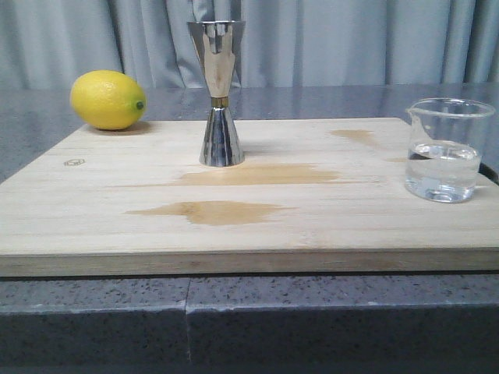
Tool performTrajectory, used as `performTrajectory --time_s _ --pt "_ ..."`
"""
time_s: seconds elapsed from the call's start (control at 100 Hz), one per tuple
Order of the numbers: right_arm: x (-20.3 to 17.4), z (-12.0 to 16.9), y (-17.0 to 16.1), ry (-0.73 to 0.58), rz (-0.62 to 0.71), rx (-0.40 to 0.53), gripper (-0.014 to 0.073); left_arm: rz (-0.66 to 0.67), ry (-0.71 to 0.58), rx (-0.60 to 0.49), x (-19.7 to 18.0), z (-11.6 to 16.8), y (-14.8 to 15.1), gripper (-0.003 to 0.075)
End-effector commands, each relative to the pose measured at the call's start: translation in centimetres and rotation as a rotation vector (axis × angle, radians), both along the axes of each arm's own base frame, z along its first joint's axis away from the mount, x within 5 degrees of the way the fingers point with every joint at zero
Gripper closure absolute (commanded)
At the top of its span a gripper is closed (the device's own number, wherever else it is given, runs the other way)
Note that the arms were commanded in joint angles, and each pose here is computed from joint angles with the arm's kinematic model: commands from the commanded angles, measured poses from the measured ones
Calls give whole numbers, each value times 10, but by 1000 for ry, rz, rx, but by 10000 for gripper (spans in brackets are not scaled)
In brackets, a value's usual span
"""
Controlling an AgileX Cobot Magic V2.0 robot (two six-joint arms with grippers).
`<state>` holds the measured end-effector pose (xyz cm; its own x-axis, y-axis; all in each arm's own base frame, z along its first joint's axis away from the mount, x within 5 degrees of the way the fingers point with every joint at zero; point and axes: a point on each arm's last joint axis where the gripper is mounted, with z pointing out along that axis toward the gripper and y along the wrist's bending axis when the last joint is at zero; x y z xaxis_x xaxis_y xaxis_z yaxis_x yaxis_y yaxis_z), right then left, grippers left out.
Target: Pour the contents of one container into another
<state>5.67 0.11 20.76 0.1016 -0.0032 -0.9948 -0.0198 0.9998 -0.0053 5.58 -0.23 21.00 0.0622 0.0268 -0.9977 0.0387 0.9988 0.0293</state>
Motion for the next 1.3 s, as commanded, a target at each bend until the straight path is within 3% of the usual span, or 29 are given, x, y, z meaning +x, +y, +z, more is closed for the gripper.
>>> performTrajectory --time_s 0.0,0.69,0.91,1.16,1.29 --pt "-2 4 0 -96 -8 -12 666 3 -98 -12 -3 7 1 739" --pt "-2 4 0 -98 -8 -12 666 4 -105 -12 -3 8 1 739" --pt "-6 20 -1 -218 -11 -10 666 7 -163 -38 -4 14 1 739" --pt "-17 64 0 -41 -8 -29 666 -13 -203 -90 -15 58 1 739" --pt "-20 95 -2 33 -22 -66 666 -29 -151 -80 -21 90 -1 739"
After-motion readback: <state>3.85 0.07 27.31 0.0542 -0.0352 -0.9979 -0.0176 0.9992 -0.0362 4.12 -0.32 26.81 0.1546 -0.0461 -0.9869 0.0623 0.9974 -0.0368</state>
